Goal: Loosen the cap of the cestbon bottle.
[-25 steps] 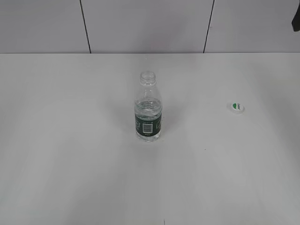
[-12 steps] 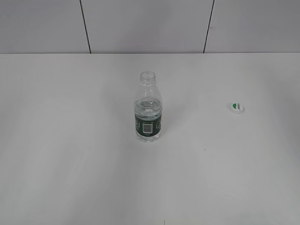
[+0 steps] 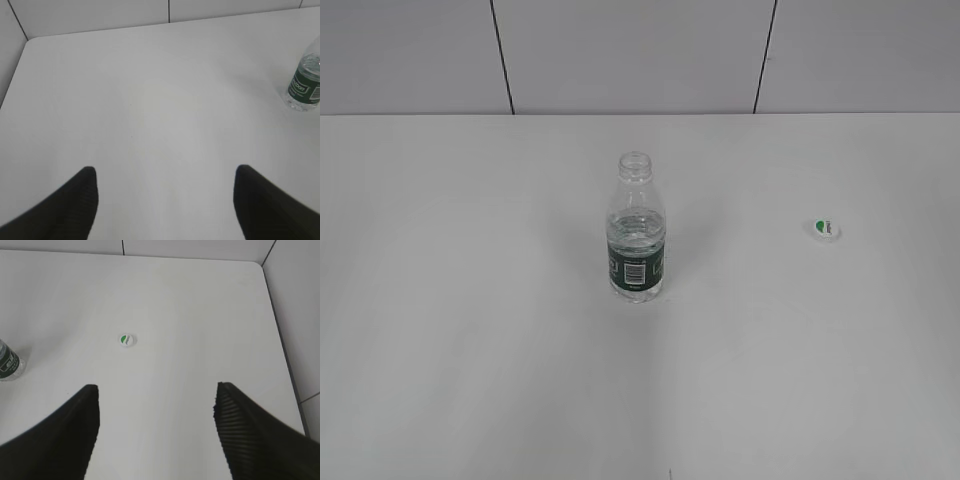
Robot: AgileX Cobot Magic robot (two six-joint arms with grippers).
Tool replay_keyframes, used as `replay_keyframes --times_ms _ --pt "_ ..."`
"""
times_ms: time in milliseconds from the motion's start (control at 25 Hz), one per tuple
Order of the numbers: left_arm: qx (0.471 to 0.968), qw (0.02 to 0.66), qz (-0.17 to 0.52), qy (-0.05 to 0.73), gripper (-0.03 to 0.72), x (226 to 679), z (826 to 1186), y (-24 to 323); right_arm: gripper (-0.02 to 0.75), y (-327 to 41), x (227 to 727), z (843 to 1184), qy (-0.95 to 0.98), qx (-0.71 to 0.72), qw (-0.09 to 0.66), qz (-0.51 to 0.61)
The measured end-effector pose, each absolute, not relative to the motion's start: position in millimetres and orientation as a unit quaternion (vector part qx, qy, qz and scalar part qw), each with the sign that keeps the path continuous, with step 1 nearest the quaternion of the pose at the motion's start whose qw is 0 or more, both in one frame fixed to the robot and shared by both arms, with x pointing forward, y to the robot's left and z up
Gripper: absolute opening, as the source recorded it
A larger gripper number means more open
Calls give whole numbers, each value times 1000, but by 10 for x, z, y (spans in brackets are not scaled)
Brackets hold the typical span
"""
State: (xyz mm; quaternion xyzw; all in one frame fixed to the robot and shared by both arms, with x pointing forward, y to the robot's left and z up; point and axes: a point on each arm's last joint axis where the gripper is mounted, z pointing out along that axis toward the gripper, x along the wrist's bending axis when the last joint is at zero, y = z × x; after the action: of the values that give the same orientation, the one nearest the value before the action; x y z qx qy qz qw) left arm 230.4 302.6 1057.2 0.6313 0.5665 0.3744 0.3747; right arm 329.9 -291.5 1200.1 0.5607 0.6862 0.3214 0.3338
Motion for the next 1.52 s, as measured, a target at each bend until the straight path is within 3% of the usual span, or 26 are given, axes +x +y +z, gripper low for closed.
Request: replay_keyframes --times_ms 400,720,1520 --pt "631 374 375 567 498 2304 10572 3026 524 -2975 2408 11248 659 530 389 364" --pt "631 374 375 567 498 2304 10572 3026 524 -2989 2198 10751 657 513 409 371" --pt "631 374 375 567 498 2304 10572 3026 521 -2952 2285 10555 677 522 373 361"
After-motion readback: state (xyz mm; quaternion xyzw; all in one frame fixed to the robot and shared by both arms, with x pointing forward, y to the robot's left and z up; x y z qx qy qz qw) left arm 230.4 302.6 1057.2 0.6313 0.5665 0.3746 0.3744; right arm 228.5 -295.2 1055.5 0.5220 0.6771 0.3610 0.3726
